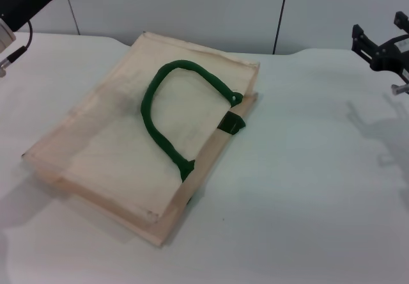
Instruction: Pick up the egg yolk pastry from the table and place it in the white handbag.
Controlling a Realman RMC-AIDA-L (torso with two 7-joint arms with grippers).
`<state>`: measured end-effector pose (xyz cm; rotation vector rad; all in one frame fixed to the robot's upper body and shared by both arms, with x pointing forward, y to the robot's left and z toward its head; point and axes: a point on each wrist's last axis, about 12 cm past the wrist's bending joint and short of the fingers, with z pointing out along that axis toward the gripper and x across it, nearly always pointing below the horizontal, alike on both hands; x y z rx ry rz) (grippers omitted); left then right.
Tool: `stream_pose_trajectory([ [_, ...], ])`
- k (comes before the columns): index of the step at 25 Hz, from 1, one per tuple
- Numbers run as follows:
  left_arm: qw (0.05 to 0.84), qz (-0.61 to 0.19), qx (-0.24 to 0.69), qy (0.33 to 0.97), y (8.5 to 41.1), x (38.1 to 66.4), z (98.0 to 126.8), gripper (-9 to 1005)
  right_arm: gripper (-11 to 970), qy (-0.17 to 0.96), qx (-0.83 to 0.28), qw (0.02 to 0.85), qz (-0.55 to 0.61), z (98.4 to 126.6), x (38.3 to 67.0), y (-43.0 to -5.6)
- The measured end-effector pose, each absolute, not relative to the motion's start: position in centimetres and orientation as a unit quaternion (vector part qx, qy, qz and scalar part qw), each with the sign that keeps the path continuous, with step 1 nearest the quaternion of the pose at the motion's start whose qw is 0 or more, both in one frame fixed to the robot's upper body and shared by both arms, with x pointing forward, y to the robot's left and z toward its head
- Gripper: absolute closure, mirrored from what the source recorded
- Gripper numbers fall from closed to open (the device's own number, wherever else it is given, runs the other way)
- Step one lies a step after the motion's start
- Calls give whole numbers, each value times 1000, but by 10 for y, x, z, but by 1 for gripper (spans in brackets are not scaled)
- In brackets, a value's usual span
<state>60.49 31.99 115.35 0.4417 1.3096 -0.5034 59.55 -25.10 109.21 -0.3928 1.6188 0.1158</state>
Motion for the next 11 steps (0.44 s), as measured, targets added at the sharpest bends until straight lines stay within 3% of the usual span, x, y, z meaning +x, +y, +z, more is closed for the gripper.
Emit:
stream_pose_trajectory([
  [11,761,-204,165,593,331,599,1150,575,123,719,-165,673,49,1092,595,-255],
])
